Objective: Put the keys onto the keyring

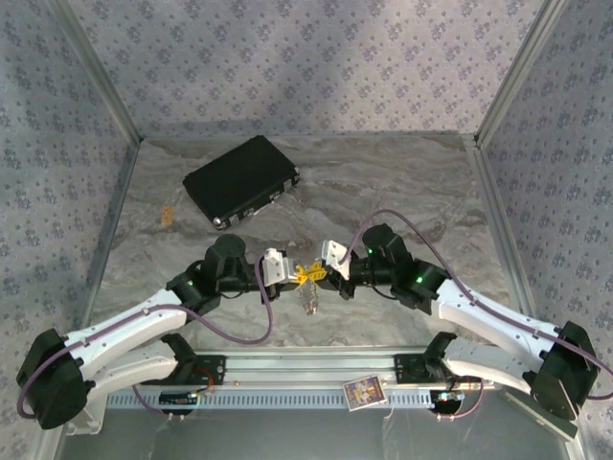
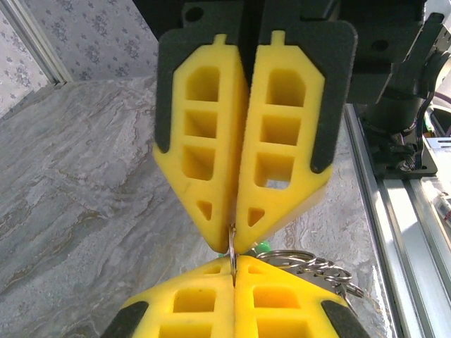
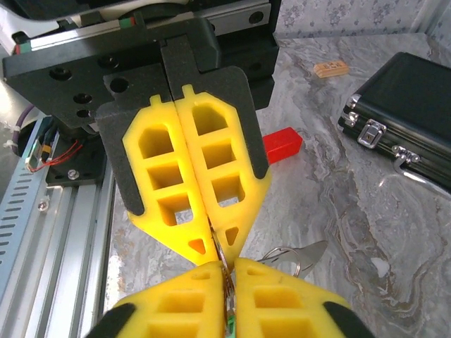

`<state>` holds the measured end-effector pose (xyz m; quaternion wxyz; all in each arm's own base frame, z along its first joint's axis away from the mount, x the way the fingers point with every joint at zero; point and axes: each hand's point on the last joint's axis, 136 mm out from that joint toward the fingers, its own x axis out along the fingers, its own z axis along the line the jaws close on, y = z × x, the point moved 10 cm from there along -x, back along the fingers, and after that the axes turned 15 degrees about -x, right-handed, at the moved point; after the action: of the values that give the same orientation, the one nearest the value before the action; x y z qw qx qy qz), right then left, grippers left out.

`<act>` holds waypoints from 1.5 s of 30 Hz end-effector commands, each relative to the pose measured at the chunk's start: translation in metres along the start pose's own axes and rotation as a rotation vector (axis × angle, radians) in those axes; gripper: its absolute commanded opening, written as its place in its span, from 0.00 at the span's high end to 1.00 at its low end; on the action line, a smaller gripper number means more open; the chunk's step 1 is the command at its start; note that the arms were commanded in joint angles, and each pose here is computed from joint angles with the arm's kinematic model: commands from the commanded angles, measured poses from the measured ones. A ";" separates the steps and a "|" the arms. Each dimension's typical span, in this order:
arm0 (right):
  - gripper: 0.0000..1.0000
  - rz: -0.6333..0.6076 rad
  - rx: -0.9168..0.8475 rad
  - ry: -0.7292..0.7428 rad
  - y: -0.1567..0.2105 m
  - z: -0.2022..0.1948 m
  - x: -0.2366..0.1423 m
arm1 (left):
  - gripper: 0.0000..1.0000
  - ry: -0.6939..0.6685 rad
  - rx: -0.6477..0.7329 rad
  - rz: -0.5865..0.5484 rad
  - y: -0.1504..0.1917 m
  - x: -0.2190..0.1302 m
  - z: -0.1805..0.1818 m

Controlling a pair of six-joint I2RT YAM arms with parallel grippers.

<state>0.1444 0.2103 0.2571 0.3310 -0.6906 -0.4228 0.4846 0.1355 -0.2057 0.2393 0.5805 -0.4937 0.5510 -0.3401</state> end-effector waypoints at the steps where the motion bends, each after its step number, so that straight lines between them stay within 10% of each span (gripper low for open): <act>1: 0.96 -0.031 -0.025 0.001 -0.012 -0.005 -0.001 | 1.00 0.050 0.053 -0.064 -0.011 -0.003 -0.007; 10: 1.00 0.041 -0.068 -0.012 -0.016 -0.005 -0.006 | 0.82 -0.077 -0.003 0.004 -0.005 -0.004 0.002; 45: 1.00 0.222 -0.165 -0.074 -0.029 -0.002 0.013 | 0.86 -0.021 -0.025 0.046 -0.005 -0.003 -0.001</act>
<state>0.1430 0.2301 0.2685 0.2060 -0.7454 -0.3738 0.5121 0.1340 -0.2005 0.2317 0.5948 -0.4900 0.5672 -0.2906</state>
